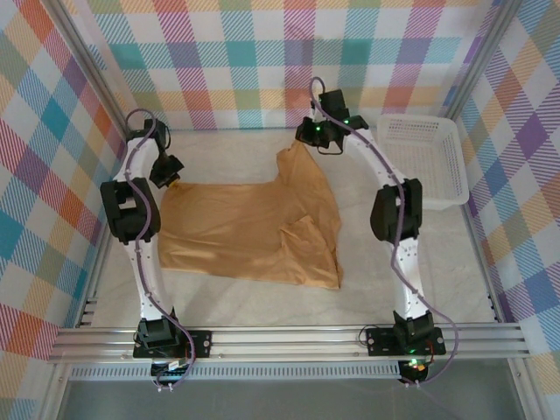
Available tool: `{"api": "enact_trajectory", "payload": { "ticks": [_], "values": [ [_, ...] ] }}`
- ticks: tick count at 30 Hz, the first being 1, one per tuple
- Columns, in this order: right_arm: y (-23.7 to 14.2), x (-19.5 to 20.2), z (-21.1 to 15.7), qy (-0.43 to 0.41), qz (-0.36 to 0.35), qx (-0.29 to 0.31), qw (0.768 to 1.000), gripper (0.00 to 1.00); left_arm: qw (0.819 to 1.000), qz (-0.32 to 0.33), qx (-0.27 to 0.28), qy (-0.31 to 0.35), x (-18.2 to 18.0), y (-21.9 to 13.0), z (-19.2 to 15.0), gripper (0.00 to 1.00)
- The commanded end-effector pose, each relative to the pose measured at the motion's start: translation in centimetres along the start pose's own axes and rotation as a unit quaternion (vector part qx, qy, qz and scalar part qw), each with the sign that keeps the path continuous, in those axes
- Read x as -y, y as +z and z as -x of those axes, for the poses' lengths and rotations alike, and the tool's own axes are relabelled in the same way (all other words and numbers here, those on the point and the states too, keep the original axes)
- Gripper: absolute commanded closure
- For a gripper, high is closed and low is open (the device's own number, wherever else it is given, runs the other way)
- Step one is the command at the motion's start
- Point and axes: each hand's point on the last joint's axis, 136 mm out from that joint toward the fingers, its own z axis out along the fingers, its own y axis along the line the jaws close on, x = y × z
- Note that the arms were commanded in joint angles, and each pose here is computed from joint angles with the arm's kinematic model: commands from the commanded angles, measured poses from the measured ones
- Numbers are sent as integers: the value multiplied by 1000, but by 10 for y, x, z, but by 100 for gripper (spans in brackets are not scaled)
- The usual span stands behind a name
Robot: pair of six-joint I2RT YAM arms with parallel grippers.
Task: Fold the inside-out t-shirt
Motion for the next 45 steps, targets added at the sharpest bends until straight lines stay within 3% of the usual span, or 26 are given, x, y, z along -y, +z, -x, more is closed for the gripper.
{"api": "enact_trajectory", "payload": {
  "ticks": [1,12,18,33,43,45],
  "values": [
    [-26,-23,-18,-30,14,-4,999,100,999,-19,29,-5,2,-32,4,100],
    [-99,-32,-103,-45,9,-25,999,100,999,3,47,-7,-32,-61,-26,100],
    [-117,-29,-151,-39,10,-54,998,100,999,20,46,-12,-50,-59,-42,100],
    [-122,1,-247,0,-17,-118,993,100,993,96,66,-10,-88,-60,-49,100],
    [-109,40,-316,31,-54,-169,984,100,992,119,41,-32,-120,-33,-80,91],
    [-107,48,-328,33,-64,-180,981,96,991,125,40,-42,-127,-30,-81,88]
  ]
}}
